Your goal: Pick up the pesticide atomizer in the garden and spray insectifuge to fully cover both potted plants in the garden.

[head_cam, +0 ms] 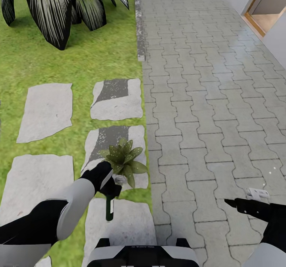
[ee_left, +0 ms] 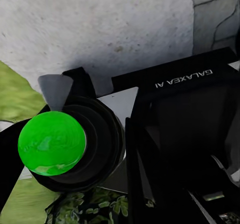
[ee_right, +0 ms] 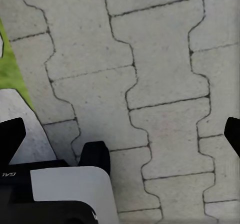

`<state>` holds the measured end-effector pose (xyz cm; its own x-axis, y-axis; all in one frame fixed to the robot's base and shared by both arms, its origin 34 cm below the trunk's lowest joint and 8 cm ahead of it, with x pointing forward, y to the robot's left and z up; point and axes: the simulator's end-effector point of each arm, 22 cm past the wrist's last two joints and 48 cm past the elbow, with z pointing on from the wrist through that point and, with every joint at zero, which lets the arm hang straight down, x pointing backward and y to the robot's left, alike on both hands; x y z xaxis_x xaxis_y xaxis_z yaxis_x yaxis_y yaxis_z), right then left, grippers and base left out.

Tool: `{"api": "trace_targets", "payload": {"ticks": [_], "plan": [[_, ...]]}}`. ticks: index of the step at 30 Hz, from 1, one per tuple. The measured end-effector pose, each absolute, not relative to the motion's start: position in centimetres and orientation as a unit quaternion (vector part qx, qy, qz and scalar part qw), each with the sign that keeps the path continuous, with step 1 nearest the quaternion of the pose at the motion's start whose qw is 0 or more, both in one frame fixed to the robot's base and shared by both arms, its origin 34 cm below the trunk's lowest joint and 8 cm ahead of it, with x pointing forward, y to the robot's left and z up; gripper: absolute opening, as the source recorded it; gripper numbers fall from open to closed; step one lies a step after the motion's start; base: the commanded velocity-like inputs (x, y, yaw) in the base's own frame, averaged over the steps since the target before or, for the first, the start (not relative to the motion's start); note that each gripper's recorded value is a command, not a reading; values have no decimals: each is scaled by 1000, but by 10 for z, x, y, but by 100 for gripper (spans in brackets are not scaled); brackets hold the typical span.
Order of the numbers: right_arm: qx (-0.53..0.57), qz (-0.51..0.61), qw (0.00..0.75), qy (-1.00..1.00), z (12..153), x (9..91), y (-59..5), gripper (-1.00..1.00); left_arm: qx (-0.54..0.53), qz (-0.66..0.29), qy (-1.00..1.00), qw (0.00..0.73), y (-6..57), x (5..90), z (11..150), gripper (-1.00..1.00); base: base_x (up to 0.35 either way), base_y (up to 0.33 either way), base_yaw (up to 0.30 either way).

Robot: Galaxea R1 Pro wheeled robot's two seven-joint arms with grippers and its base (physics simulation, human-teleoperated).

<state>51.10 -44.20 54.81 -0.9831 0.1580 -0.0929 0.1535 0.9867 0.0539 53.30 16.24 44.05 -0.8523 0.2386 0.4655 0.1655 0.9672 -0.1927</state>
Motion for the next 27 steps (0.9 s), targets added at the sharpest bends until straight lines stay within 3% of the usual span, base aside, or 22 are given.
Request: {"api": "trace_targets", "payload": {"ticks": [13,27], "plan": [[78,24,49,995,548,511,-442,100,-103,76,-964,232,159,561,446,-100,0,0,0],[78,23,52,995,550,513,-442,100,-106,72,-956,262,164,515,440,-100,0,0,-88]]}}
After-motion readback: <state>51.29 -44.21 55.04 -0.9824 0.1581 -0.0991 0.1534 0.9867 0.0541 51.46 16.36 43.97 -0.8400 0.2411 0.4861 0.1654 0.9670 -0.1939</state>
